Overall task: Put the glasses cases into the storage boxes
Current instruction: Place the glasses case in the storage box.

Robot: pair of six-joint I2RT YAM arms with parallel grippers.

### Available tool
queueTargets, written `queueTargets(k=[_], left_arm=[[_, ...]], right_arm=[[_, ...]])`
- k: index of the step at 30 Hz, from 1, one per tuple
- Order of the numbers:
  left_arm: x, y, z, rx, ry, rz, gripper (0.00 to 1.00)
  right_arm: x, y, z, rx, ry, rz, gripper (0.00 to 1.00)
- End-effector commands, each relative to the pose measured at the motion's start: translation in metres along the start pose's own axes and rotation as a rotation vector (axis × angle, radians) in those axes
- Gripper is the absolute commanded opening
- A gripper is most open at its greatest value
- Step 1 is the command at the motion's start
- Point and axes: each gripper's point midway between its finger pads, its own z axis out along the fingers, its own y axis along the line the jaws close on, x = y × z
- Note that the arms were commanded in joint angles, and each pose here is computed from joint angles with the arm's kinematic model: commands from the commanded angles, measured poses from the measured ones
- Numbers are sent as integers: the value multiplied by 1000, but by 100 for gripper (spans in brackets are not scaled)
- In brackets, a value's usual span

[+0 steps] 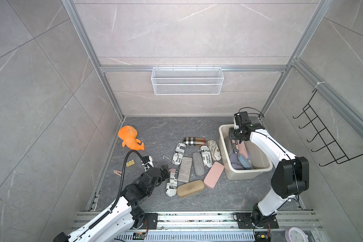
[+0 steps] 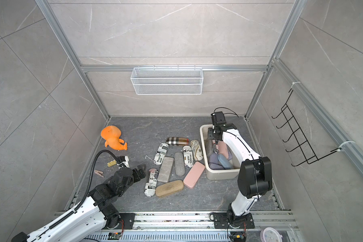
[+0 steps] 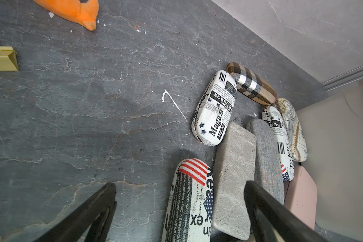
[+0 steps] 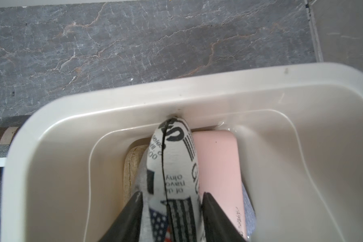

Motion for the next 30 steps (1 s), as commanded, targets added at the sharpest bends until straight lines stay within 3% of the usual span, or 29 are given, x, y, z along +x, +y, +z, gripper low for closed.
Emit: queueTargets(k=[1,6,11,16,20,24,27,30], left_arm=[[-18,-17,-9,34,-25,-7,97],[-36,-31,-17,26,-23,52,98],[-55,-32,-23,-110,9,147,100],[-55,-42,-19,-157,90,200,98],[-31,-57,-8,-56,183,183,86],[2,-51,3,-59,306,181,80],[26,-38,8,-127,418,200,80],[46,-27,7,-196,488,226,81]], right_arm=[[-6,7,-5,-41,2,28,52],[-4,5,-21,-50,-21,48,56],[-7,2,-35,-45,-46,93,60],[-8,5,-52,-85,-69,122,60],[6,15,-56,-136,-45,120,53],[18,22,-70,-159,-62,123,46],[23,34,-86,-207,-82,129,48],[31,47,-100,-230,-77,93,58]])
